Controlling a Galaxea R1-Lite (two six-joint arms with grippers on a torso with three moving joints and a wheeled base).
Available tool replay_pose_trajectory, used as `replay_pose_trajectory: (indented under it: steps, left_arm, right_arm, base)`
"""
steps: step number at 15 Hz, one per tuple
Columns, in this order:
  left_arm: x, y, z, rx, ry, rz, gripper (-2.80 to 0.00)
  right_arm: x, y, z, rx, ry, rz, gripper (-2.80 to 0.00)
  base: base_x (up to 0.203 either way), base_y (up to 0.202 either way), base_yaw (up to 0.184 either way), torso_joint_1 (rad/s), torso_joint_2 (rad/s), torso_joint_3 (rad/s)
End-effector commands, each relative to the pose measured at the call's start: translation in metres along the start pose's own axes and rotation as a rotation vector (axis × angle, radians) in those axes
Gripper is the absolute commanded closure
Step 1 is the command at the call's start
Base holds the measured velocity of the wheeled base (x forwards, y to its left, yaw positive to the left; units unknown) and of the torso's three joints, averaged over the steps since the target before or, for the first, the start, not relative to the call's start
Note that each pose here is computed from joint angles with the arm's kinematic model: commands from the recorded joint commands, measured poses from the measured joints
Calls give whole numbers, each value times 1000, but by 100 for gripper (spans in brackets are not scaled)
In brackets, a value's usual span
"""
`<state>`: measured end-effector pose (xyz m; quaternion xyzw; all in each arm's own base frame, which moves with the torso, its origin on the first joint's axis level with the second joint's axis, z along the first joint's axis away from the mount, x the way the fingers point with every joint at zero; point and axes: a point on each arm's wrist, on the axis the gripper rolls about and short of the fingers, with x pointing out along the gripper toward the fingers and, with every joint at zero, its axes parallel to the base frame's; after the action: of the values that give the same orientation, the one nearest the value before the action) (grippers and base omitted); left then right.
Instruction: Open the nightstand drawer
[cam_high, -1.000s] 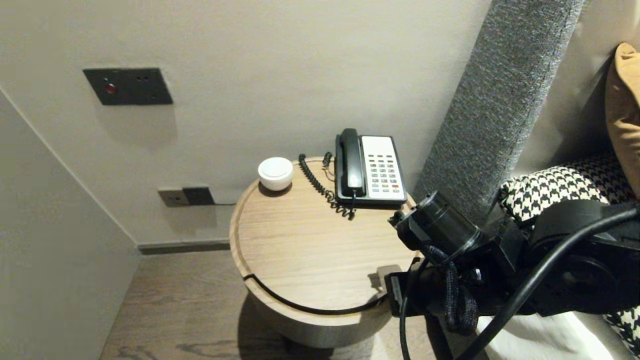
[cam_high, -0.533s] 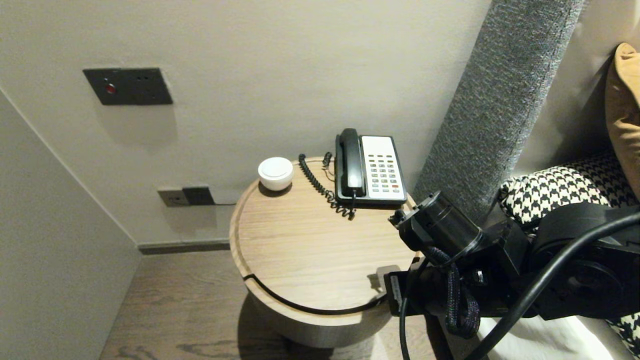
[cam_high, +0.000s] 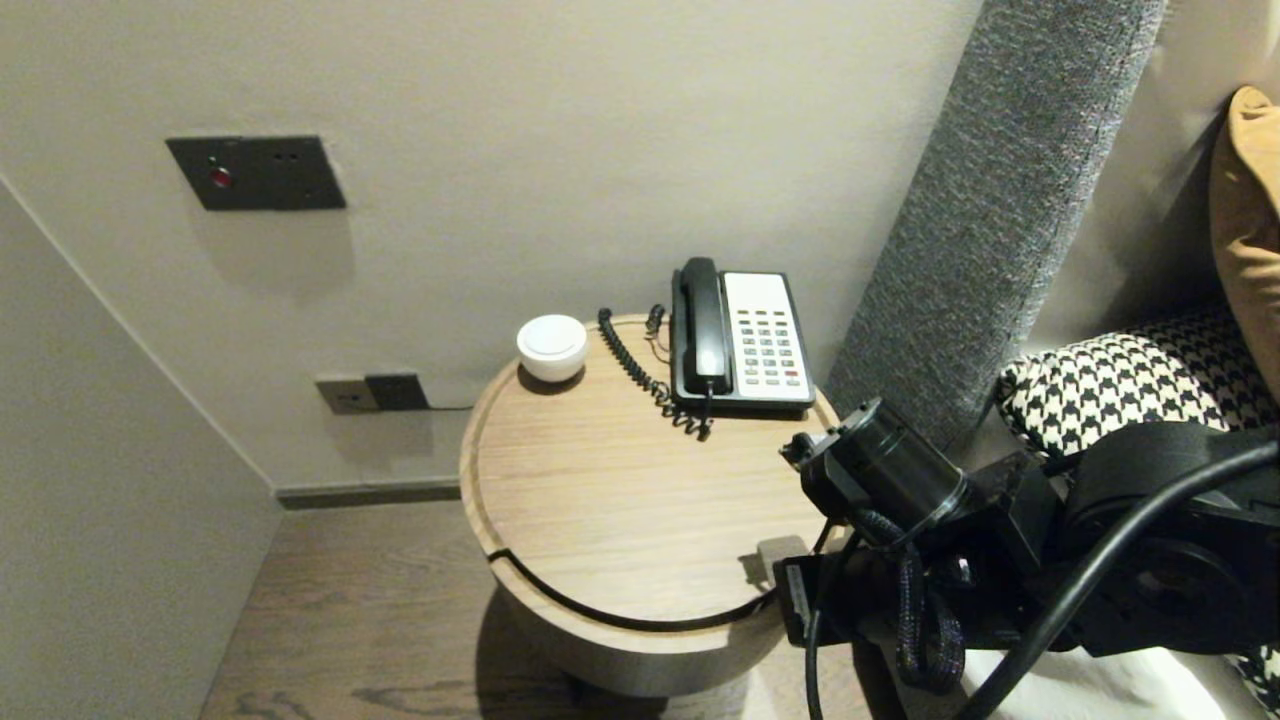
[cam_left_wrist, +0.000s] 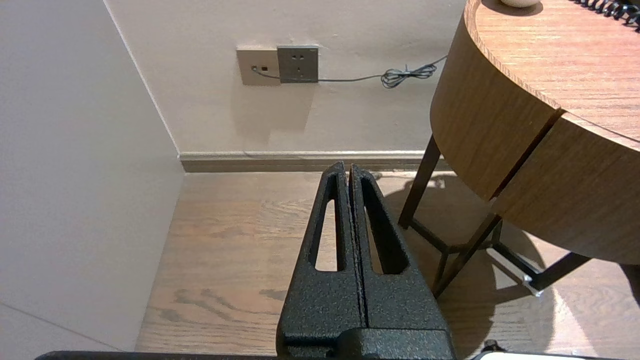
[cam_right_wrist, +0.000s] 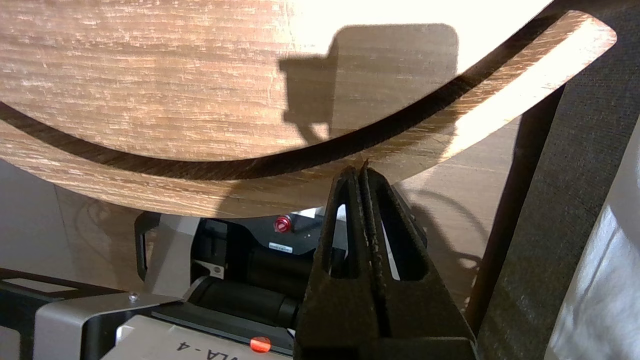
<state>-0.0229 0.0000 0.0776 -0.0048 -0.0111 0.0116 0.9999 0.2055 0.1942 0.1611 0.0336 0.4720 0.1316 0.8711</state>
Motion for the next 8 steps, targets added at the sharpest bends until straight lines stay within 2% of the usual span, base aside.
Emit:
replay_pose_trajectory:
  steps: [1,4,8]
  left_arm:
    - [0,0,0,0,-1,1,0]
    - [0,0,0,-1,-2,1,0]
    - [0,0,0,0,-1,1,0]
  right_arm:
    - [-1,-1,-6,-6,15,-3,0]
    - [-10,0,-15,-32,19,13,0]
    - [-23,0,-13,-29,-18,38,0]
  base:
    - [0,0,0,0,0,0]
    - [0,0,0,0,0,0]
    - [0,0,0,0,0,0]
